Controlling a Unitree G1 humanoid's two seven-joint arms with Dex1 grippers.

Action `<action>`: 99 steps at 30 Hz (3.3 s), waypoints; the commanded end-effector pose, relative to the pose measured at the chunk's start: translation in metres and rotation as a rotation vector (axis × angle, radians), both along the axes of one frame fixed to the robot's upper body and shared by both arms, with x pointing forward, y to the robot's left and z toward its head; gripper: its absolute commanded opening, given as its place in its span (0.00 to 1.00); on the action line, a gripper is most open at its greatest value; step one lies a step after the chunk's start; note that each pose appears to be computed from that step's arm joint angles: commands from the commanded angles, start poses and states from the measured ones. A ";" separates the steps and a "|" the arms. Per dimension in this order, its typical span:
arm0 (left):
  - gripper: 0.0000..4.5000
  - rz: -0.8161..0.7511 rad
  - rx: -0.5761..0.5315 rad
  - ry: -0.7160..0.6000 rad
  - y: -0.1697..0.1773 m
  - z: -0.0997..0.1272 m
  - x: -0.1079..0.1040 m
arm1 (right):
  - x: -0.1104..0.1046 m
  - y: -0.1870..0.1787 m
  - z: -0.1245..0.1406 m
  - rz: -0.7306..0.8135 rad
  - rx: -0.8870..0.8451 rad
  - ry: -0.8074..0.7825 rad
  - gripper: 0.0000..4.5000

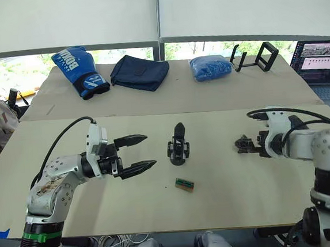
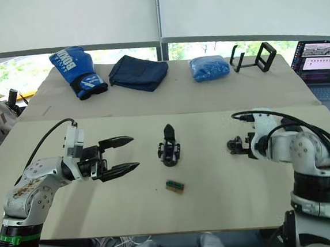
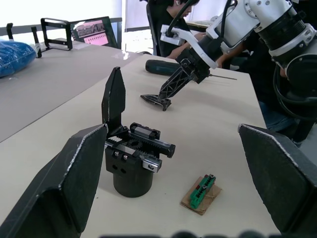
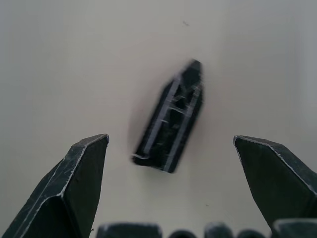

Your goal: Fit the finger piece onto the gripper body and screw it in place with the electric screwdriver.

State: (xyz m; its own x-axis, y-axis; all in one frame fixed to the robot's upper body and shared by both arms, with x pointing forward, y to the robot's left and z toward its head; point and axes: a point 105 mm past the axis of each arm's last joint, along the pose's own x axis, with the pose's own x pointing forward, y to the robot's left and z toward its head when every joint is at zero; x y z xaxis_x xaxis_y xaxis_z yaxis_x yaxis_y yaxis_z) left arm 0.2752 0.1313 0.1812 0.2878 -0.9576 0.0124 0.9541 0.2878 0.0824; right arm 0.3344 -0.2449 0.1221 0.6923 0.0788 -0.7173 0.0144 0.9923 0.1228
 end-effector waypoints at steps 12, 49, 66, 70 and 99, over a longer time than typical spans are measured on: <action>0.99 0.007 -0.013 -0.037 -0.004 0.005 -0.018 | 0.032 0.028 0.002 -0.038 0.048 0.146 1.00; 1.00 0.188 -0.382 0.027 -0.006 0.058 0.013 | 0.016 0.080 0.097 0.231 0.229 -0.556 0.25; 1.00 0.210 -0.558 0.265 -0.045 0.081 0.048 | -0.036 0.171 0.125 0.756 -0.526 -1.369 0.25; 1.00 0.148 -0.561 0.279 -0.060 0.080 0.044 | -0.038 0.180 0.123 0.803 -0.490 -1.379 0.25; 0.00 0.136 -0.690 0.208 -0.055 0.093 0.046 | -0.046 0.166 0.135 0.857 -0.147 -1.240 0.78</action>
